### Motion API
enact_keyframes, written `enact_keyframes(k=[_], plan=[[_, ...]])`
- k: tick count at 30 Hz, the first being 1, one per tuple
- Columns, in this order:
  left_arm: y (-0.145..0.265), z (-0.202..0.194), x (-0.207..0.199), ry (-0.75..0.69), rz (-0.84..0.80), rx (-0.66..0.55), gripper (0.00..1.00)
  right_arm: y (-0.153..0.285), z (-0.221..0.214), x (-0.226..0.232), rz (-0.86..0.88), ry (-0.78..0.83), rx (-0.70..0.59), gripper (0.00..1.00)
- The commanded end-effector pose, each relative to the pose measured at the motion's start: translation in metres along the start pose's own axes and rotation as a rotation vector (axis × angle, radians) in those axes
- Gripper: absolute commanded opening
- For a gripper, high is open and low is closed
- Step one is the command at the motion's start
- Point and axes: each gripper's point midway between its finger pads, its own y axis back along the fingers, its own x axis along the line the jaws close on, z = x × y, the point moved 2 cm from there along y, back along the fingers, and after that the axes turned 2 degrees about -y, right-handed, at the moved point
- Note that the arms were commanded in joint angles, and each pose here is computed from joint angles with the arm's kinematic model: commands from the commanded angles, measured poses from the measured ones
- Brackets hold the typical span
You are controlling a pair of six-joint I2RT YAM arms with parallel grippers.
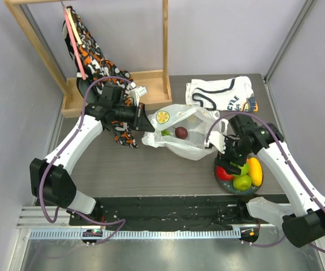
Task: Take the fake fruits out of the plastic bag
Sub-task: Place the fake fruit on the plate.
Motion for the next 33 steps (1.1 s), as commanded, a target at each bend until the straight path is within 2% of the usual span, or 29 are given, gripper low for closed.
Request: enact_keyframes(k=[1, 4, 9, 17, 28, 33], plan=[[0.003, 0.017, -0.010, -0.046, -0.030, -0.049, 0.00, -0.011, -0.032, -0.001, -0.027, -0.047, 0.095, 0.30], [0.002, 0.014, -0.010, -0.036, -0.033, -0.047, 0.00, -0.017, -0.033, -0.014, -0.053, -0.111, 0.083, 0.30], [0.003, 0.014, -0.011, -0.037, -0.035, -0.049, 0.00, -0.015, -0.004, -0.047, -0.058, -0.193, 0.008, 0.29], [0.006, 0.013, -0.013, -0.050, -0.027, -0.057, 0.00, -0.030, -0.005, -0.068, -0.094, -0.185, 0.012, 0.29], [0.007, 0.012, -0.014, -0.050, -0.026, -0.059, 0.00, -0.049, 0.038, -0.116, -0.096, -0.250, -0.094, 0.29], [0.008, 0.013, -0.014, -0.054, -0.023, -0.062, 0.00, -0.073, 0.030, -0.114, -0.045, -0.271, -0.057, 0.29]])
